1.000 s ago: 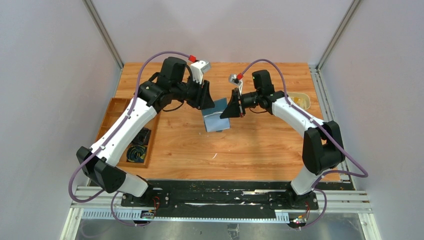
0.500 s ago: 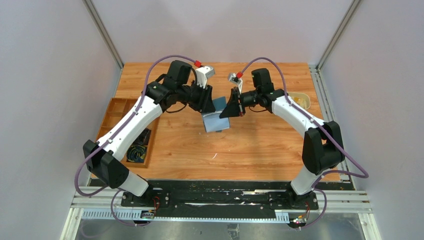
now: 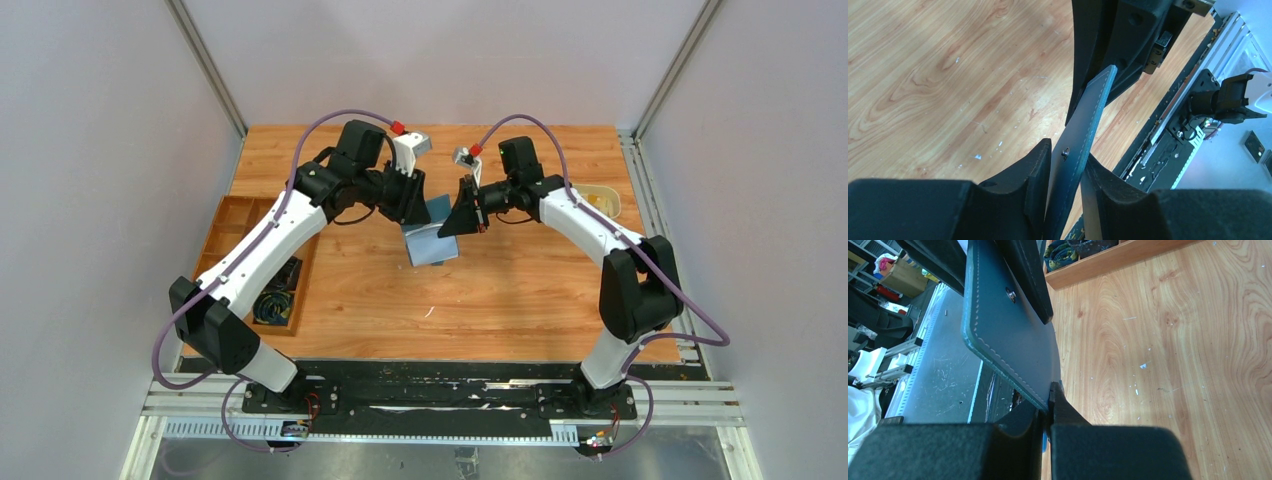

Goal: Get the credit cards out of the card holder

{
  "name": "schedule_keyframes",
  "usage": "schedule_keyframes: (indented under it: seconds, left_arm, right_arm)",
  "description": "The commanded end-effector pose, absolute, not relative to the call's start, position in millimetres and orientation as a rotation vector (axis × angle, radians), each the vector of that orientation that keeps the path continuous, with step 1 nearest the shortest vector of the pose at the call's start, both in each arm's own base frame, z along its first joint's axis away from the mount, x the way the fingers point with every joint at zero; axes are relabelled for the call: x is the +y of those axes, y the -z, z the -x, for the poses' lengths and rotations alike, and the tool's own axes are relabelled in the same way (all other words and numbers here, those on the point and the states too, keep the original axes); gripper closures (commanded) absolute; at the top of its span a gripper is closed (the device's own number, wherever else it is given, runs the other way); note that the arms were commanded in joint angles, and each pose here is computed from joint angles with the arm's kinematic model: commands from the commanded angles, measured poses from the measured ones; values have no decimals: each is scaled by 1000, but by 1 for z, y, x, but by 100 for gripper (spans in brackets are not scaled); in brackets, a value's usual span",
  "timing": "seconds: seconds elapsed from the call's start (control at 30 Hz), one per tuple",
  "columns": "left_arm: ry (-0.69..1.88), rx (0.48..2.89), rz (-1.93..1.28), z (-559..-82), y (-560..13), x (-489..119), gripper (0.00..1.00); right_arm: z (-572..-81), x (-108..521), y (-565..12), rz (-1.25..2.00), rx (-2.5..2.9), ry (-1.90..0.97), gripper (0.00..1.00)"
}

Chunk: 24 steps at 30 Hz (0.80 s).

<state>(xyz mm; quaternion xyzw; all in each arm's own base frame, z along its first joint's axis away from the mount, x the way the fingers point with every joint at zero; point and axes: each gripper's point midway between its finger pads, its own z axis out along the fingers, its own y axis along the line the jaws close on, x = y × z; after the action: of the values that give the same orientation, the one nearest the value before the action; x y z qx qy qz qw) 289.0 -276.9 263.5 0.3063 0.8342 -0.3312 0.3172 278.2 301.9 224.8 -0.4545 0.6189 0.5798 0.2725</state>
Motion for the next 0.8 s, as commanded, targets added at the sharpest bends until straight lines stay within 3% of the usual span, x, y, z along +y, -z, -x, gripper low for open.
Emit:
schedule_keyframes:
  seconds: [0.0, 0.77]
  left_arm:
    - [881, 2121, -810, -289, -287, -279, 65]
    - [889, 2075, -759, -290, -300, -272, 65]
  right_arm:
    - [-272, 307, -233, 1265, 1622, -1591, 100]
    - [-268, 308, -226, 1272, 1646, -1614, 100]
